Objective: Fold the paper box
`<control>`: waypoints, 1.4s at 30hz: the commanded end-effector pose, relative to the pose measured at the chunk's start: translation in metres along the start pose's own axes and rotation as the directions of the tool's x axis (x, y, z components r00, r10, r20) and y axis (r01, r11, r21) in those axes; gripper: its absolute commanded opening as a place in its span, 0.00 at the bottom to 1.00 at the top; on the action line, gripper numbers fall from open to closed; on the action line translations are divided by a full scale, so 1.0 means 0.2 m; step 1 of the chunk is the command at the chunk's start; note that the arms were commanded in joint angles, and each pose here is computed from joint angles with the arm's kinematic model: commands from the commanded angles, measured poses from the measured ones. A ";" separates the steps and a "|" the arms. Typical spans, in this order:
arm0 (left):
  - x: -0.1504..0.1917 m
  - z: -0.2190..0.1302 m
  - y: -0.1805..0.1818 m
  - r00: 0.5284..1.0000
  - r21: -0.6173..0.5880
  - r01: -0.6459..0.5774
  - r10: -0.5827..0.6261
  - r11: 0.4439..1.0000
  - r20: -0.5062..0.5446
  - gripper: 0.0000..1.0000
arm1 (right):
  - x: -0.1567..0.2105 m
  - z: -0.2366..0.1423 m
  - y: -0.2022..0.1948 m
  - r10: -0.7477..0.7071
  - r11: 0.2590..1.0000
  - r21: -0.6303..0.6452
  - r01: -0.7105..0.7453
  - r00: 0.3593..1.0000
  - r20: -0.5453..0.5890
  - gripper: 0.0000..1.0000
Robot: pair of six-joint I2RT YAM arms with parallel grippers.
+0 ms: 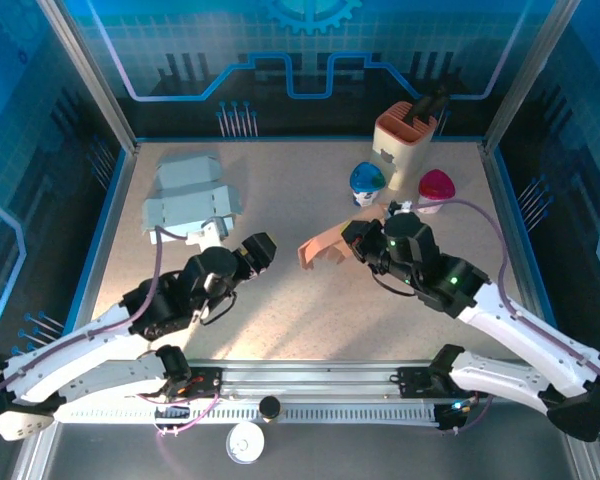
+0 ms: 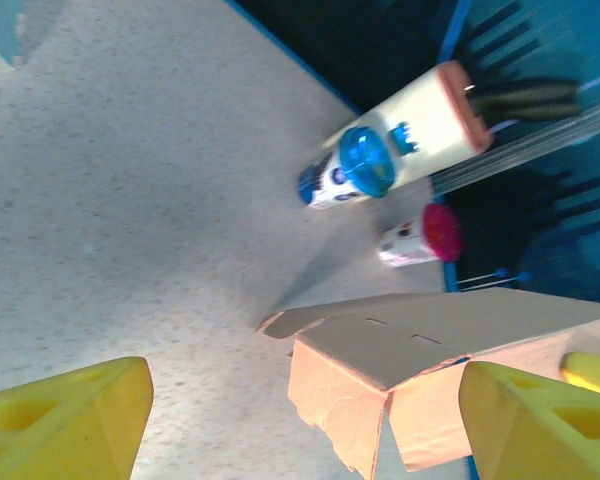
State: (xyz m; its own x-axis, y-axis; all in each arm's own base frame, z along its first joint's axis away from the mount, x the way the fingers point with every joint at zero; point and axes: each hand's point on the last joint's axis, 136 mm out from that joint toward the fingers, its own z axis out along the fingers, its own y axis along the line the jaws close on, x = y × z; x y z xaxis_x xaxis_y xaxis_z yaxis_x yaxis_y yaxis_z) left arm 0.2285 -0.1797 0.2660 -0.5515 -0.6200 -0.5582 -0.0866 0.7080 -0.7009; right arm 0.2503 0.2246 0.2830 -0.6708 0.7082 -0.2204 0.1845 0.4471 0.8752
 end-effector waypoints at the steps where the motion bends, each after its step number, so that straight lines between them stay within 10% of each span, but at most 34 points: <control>1: -0.02 -0.02 0.06 0.997 -0.059 -0.071 0.070 0.996 -0.010 0.80 | -0.06 0.02 -0.09 0.111 0.990 0.079 -0.115 0.992 0.057 0.00; 15: -0.02 0.01 0.15 0.995 -0.097 -0.095 0.094 0.991 -0.016 0.80 | -0.18 -0.09 -0.04 0.089 0.989 0.110 -0.103 0.987 0.133 0.00; 27: 0.05 0.06 -0.03 0.959 0.134 -0.272 0.280 0.953 -0.044 0.82 | -0.13 -0.37 -0.10 0.117 0.961 0.241 -0.137 0.989 0.095 0.00; 36: 0.24 0.01 -0.14 0.831 0.421 -0.494 0.555 0.761 -0.028 0.82 | -0.16 0.01 -0.14 0.205 0.934 0.302 -0.193 0.979 -0.007 0.00; 42: 0.30 0.04 -0.08 0.807 0.424 -0.515 0.588 0.745 -0.052 0.83 | -0.19 0.23 -0.24 0.242 0.926 0.307 -0.221 0.970 -0.030 0.00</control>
State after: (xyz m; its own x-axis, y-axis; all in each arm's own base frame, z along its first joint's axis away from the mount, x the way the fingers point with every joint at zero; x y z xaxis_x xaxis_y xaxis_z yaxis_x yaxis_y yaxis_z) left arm 0.2056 -0.2252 0.2350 -0.5795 -0.1012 -0.8087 0.5062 0.7330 -0.4545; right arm 0.2880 0.1899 0.2262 -0.5989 0.8005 -0.0233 0.5828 0.4557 0.6728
